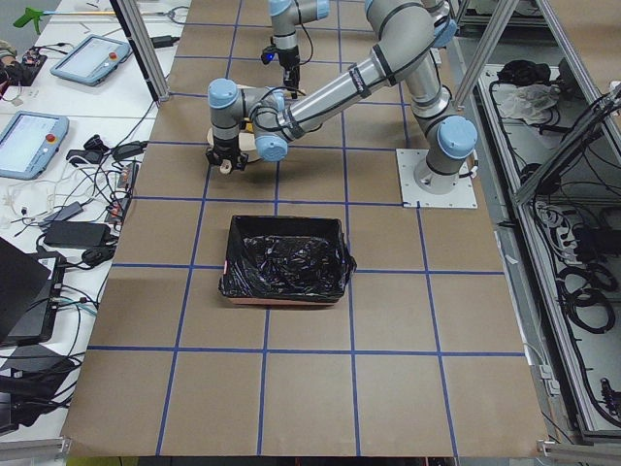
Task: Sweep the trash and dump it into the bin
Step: 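Sweep the potato, ring and sponge into the dustpan with the brush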
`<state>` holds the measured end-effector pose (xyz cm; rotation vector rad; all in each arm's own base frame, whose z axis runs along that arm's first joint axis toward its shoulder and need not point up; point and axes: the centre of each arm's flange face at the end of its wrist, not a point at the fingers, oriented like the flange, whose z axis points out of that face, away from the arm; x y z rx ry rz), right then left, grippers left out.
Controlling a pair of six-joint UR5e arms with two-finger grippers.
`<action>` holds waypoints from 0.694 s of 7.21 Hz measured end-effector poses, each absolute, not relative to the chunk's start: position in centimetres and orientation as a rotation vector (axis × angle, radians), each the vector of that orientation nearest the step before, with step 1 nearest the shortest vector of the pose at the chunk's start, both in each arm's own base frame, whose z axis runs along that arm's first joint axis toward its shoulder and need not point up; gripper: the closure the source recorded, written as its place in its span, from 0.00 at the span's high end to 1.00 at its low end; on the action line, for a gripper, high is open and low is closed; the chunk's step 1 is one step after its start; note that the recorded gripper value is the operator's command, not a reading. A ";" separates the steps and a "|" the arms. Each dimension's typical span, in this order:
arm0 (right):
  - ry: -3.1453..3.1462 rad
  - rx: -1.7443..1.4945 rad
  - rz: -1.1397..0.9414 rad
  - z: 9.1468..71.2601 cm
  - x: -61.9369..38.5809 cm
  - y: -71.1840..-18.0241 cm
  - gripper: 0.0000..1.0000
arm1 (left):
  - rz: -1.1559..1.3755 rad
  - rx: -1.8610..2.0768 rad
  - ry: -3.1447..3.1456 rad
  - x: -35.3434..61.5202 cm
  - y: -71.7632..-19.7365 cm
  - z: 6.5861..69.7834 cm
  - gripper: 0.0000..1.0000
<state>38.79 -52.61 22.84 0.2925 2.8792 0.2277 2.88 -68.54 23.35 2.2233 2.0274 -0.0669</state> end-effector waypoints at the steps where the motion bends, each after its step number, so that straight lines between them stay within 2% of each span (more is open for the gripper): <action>1: 2.878 0.306 0.216 22.9 40.4 -52.8 0.00 | -0.066 2.223 2.027 2.9 -68.5 23.3 0.00; 5: 2.864 0.354 0.193 23.5 45.7 -52.4 0.00 | -0.067 2.223 2.027 2.9 -68.5 23.3 0.00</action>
